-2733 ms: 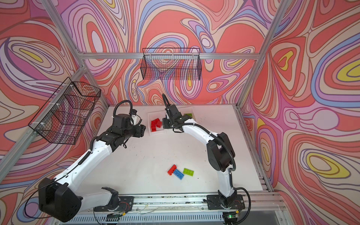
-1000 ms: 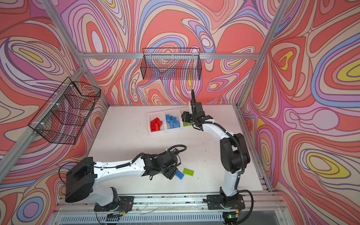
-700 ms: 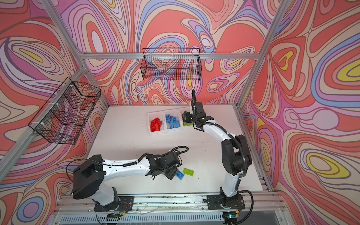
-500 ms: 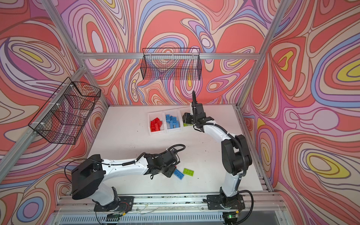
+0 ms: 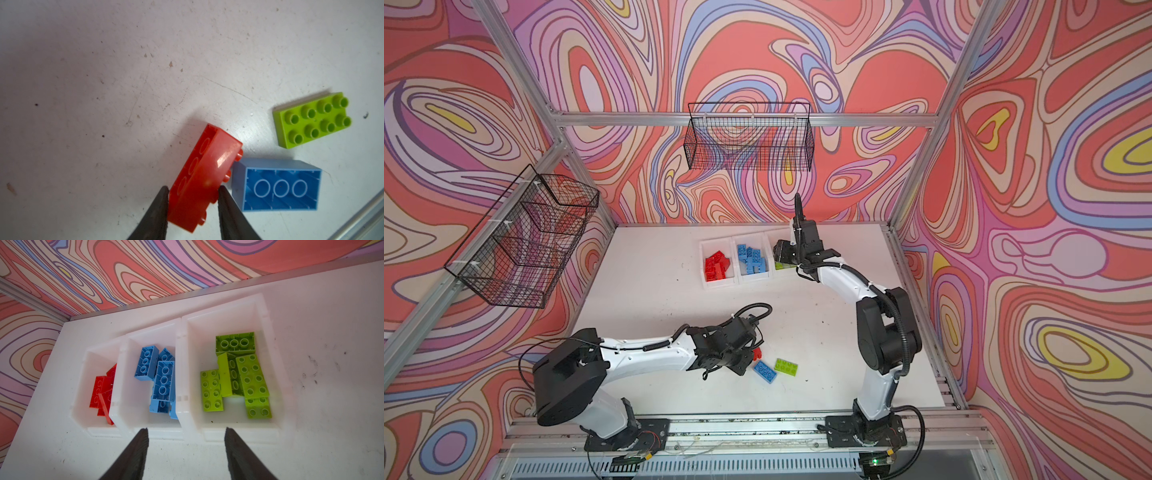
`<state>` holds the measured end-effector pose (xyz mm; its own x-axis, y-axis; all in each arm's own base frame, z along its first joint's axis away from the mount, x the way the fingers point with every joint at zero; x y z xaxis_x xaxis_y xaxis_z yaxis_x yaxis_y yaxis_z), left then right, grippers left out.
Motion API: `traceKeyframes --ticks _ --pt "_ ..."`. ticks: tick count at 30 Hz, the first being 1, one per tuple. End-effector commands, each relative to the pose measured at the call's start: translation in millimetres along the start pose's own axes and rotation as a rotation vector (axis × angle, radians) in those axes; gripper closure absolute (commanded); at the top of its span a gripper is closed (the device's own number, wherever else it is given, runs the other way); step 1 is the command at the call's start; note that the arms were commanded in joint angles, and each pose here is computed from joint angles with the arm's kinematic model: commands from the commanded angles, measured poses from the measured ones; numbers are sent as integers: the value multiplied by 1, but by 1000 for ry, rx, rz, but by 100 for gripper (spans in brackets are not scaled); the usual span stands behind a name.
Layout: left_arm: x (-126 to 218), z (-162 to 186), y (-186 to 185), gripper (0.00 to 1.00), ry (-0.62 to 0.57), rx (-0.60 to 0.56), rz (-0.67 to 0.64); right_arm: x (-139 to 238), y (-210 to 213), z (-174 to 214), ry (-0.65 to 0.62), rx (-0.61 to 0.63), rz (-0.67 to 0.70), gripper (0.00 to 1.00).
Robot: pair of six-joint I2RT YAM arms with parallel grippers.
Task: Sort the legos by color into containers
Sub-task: 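Lower the left gripper onto the last red brick and close on it, then drop the red brick in the red bin while the right gripper descends to the pile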
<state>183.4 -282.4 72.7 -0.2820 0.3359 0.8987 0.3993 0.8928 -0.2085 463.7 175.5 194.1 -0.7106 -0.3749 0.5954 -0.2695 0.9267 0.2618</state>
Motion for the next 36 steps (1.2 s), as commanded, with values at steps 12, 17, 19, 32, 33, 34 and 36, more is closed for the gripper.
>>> traceKeyframes --ticks 12,17,19,32,33,34,36 --pt "4 -12 -5 36 29 -179 53 4 0 2 -7 -15 -10 39" --pt "0 -10 -9 46 79 -270 77 6 0 3 -9 -15 -10 39" --pt "-3 -8 -6 53 103 -279 71 7 -1 3 -10 -16 -4 39" --pt "-12 -12 8 73 114 -262 42 11 -3 6 -6 -12 9 39" --pt "-10 -14 10 75 104 -257 39 11 -3 6 -4 -13 10 39" --pt "-7 -17 12 77 91 -249 35 11 -3 8 2 -12 13 39" --pt "1 -26 16 80 52 -232 30 11 -4 12 15 -7 16 39"
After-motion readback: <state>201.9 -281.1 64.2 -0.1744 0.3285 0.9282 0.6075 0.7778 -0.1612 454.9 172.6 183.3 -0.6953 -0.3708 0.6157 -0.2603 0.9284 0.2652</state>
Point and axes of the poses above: each gripper's point midway between its finger pads, its own x axis back along the fingers, its own y axis along the line the jaws close on, z = x × y, the point moved 4 cm from there along x, back along the fingers, and after that the axes turned 10 degrees about x, right-handed, at the moved point
